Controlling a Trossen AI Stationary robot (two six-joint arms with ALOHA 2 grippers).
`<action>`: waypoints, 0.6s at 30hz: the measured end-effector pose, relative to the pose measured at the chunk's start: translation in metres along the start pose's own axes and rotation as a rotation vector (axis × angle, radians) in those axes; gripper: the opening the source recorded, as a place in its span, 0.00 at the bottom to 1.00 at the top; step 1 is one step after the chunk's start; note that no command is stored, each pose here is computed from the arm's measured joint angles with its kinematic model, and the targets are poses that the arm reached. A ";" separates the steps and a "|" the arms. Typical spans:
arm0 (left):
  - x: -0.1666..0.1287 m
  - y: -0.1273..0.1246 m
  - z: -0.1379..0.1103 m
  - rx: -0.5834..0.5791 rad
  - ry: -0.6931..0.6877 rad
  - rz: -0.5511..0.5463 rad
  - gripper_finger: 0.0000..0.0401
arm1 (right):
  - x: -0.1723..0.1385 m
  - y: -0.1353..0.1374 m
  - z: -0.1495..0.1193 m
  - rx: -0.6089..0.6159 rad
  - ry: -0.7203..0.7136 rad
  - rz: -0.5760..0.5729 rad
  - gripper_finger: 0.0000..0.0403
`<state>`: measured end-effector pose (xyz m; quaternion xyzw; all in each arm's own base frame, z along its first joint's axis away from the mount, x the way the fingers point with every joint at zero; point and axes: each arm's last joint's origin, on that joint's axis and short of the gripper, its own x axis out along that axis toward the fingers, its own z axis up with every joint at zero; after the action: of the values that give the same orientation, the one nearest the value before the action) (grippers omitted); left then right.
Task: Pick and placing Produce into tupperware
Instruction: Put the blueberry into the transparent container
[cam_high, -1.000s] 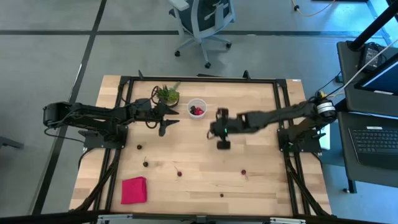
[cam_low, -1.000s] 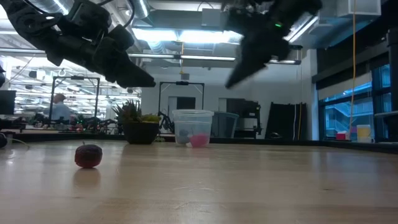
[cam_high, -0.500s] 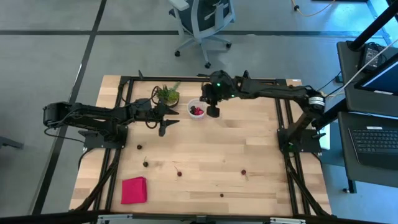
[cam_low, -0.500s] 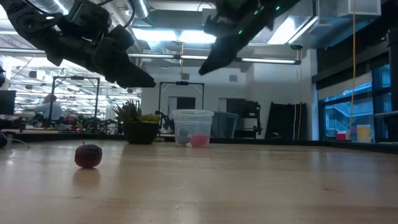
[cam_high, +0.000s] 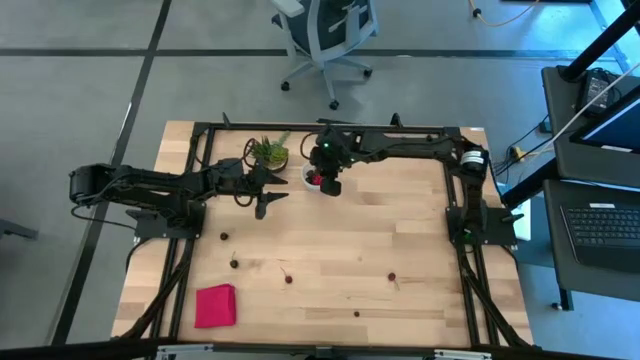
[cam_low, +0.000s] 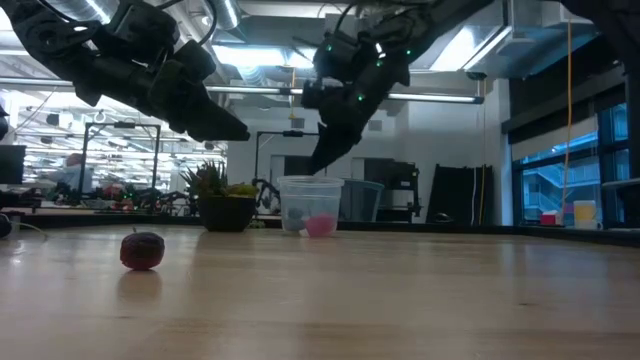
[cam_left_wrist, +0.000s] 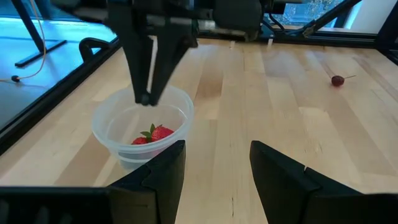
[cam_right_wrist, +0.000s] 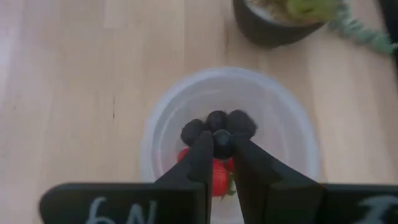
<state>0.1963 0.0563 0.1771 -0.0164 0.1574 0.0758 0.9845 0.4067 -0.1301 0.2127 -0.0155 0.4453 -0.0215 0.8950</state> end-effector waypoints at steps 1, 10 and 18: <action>0.000 0.000 0.000 0.000 0.000 0.000 0.43 | 0.003 0.000 -0.002 0.004 0.012 0.007 0.12; 0.000 0.000 0.000 0.000 0.001 0.000 0.43 | 0.009 0.001 -0.005 0.028 0.029 0.020 0.12; 0.000 0.000 0.000 0.000 0.001 0.000 0.43 | 0.009 0.001 -0.005 0.028 0.029 0.020 0.12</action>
<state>0.1963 0.0563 0.1770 -0.0163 0.1578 0.0759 0.9844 0.4083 -0.1301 0.2029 0.0020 0.4580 -0.0191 0.8887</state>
